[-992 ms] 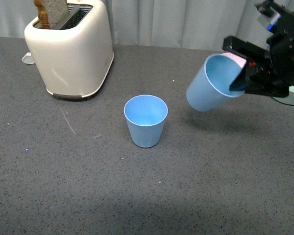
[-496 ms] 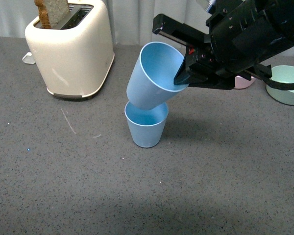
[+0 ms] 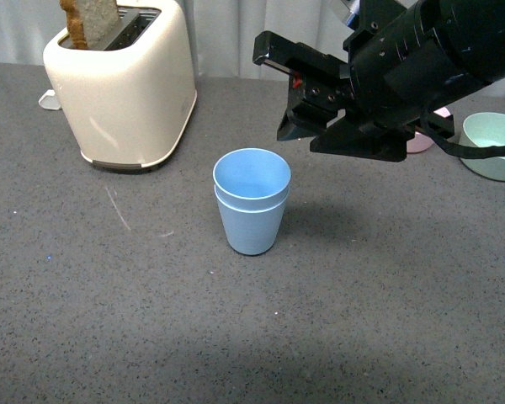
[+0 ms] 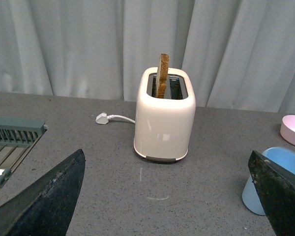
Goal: Stack blue cups with both arms
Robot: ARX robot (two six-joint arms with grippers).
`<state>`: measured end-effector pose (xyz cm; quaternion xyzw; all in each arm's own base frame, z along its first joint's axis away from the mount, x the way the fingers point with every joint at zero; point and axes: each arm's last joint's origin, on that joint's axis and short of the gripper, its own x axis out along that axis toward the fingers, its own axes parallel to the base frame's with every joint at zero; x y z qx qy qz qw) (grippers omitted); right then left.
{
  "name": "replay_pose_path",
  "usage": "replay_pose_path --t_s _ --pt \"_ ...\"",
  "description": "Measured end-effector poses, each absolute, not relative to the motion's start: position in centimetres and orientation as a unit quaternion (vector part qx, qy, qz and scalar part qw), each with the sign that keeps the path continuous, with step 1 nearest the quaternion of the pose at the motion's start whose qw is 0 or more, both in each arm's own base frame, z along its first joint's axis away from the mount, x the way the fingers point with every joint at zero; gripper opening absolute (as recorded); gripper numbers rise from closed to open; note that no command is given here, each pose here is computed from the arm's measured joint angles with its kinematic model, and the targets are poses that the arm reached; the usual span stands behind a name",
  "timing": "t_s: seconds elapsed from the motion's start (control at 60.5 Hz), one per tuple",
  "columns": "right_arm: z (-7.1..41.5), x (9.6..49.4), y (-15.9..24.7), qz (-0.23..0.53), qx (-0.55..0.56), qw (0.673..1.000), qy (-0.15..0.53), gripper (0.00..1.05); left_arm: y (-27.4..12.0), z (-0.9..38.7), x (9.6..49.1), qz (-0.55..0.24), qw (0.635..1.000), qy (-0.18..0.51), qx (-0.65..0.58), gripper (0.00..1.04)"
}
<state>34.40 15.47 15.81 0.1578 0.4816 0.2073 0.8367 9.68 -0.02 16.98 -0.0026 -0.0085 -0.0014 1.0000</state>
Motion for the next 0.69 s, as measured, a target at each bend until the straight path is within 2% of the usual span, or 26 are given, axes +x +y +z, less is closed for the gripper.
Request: replay_pose_path --t_s 0.149,0.232,0.314,0.463,0.496,0.546,0.579,0.695 --pt "15.9 34.4 15.2 0.193 0.115 0.86 0.458 0.66 0.0 17.0 9.7 -0.001 1.0 -0.008 -0.003 0.98" --pt "15.9 34.4 15.2 0.196 0.097 0.863 0.454 0.85 0.0 17.0 9.7 -0.001 1.0 -0.008 -0.003 0.98" --pt "15.9 34.4 15.2 0.198 0.094 0.864 0.454 0.97 0.0 17.0 9.7 -0.001 1.0 -0.008 -0.003 0.98" --pt "15.9 34.4 15.2 0.199 0.091 0.864 0.453 0.95 0.0 17.0 9.7 -0.001 1.0 -0.008 -0.003 0.98" --pt "15.6 34.4 15.3 0.189 0.078 0.877 0.436 0.94 0.0 17.0 9.7 -0.001 1.0 -0.008 -0.003 0.98" --pt "14.7 34.2 14.9 0.133 0.028 0.932 0.335 0.85 0.0 17.0 9.7 0.0 1.0 -0.008 -0.003 0.98" --pt "14.0 33.7 14.3 0.093 -0.004 0.957 0.276 0.8 0.0 17.0 9.7 -0.002 1.0 -0.008 -0.002 0.98" --pt "13.4 30.8 11.2 0.015 -0.015 0.992 0.121 0.62 0.0 17.0 9.7 0.0 1.0 -0.008 -0.002 0.98"
